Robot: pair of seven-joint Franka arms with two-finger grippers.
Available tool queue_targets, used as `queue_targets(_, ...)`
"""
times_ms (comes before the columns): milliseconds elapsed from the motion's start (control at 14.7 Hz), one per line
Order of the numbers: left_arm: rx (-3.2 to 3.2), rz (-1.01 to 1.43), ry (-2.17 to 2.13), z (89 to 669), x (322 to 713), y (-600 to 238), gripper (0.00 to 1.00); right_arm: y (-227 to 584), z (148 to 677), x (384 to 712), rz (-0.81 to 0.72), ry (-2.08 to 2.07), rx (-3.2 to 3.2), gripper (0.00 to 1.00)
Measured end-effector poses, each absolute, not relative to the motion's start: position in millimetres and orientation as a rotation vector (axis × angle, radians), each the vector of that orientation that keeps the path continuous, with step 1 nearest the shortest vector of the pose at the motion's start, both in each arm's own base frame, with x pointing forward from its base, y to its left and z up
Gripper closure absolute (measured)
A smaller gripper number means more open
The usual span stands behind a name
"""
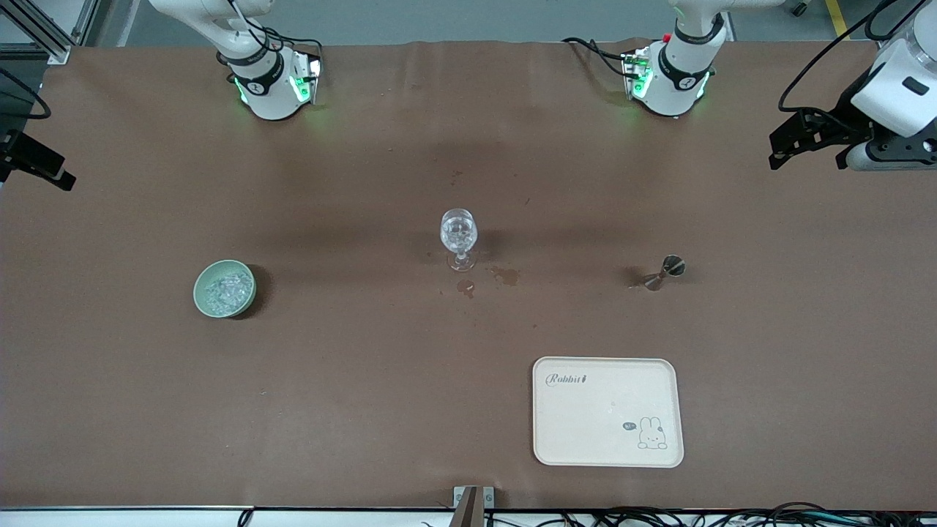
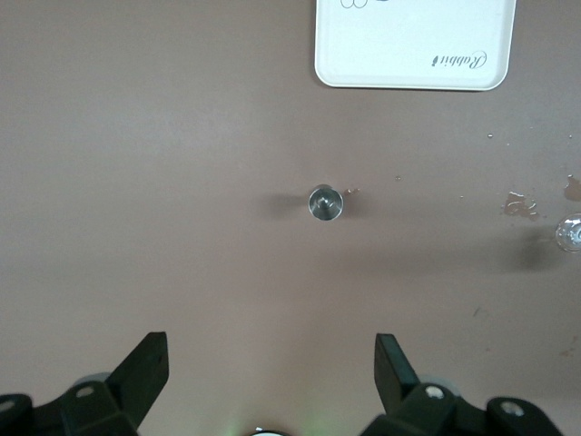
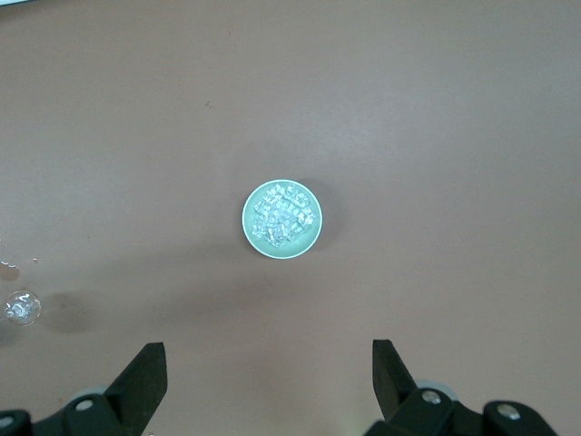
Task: Pour wine and add ice with both arms
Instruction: 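Reach the left gripper toward the silver jigger while the right gripper reaches the bowl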
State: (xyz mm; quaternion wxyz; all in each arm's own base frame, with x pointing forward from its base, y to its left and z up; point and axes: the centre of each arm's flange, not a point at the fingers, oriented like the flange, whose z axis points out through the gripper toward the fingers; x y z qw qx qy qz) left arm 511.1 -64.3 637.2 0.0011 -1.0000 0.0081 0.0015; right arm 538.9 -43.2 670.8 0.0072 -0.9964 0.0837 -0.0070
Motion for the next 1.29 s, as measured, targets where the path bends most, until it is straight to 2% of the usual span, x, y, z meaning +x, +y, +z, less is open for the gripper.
queue_targets(271,-3.142,0.001,0.011,639,523,-59,0.00,-45,671,539,-0.021,0.268,-3.116,0.00)
queue_targets(475,-3.149,0.106,-0.095,603,553,-12,0.00,-46,670,539,-0.021,0.270,-3.115,0.00)
queue_targets(679,-3.178,0.294,-0.316,537,582,39,0.00,-46,669,539,-0.017,0.271,-3.115,0.00)
queue_targets(950,-3.151,0.637,-0.910,431,606,88,0.00,-44,659,543,0.011,0.263,-3.116,0.00)
queue_targets(1222,-3.042,1.053,-1.384,312,614,121,0.02,-41,600,568,0.026,0.257,-3.114,0.00)
queue_targets(1290,-2.996,1.150,-1.490,290,616,118,0.06,-41,576,574,0.026,0.259,-3.109,0.00)
